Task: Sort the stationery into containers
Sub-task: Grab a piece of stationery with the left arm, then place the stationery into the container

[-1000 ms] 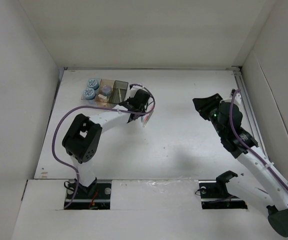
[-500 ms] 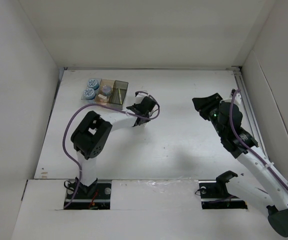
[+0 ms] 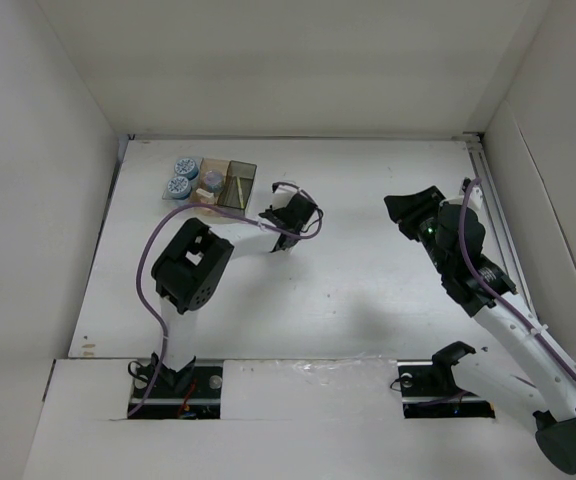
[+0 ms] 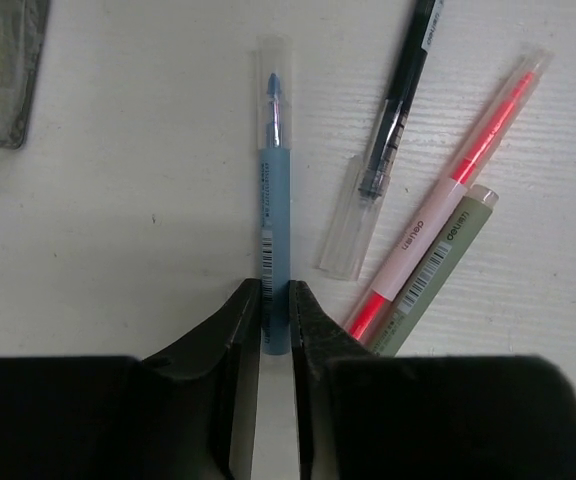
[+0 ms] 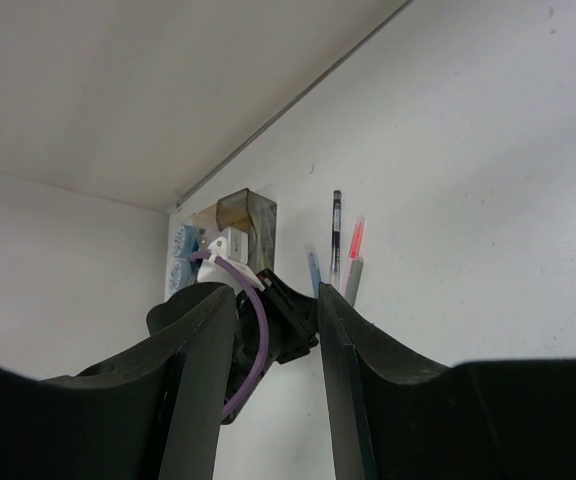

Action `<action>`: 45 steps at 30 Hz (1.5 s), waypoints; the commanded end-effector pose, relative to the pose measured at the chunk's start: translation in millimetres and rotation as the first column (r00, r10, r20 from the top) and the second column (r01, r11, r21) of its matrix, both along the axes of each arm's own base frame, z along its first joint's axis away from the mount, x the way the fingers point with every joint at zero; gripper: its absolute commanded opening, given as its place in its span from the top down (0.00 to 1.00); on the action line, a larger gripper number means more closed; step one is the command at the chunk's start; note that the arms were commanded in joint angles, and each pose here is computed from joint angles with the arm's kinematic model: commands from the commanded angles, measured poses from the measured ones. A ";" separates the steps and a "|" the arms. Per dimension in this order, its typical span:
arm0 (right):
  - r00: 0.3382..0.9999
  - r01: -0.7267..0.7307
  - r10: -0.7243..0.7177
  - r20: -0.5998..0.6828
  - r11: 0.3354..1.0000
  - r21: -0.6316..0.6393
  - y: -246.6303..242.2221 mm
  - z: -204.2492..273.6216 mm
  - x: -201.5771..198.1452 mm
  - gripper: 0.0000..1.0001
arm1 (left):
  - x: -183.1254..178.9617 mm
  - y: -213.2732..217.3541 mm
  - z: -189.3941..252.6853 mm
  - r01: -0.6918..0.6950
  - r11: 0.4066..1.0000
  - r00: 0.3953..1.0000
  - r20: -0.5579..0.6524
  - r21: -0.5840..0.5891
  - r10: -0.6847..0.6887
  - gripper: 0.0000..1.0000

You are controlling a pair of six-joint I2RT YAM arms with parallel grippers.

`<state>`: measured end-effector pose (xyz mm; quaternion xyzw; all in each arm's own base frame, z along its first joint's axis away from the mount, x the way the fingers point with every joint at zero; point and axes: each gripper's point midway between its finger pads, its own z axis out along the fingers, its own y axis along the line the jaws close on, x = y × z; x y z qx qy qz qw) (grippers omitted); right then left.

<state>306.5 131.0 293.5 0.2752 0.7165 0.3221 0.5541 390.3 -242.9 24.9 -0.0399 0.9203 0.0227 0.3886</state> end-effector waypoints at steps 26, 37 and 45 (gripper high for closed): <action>0.998 -0.021 0.020 0.062 1.000 0.024 5.2 23.8 -0.8 0.55 | 101.6 112.2 144.2 -0.163 0.969 0.960 0.196 -0.186 0.199 1.00; 0.998 -0.032 0.030 0.061 0.999 0.025 7.0 23.8 -1.5 0.55 | 103.6 112.9 109.3 -0.093 0.987 0.988 0.112 -0.128 0.107 1.00; 0.998 -0.051 0.050 0.039 0.999 0.018 13.4 15.8 3.4 0.55 | 101.9 114.6 83.6 -0.107 0.992 0.992 0.055 -0.066 0.111 0.95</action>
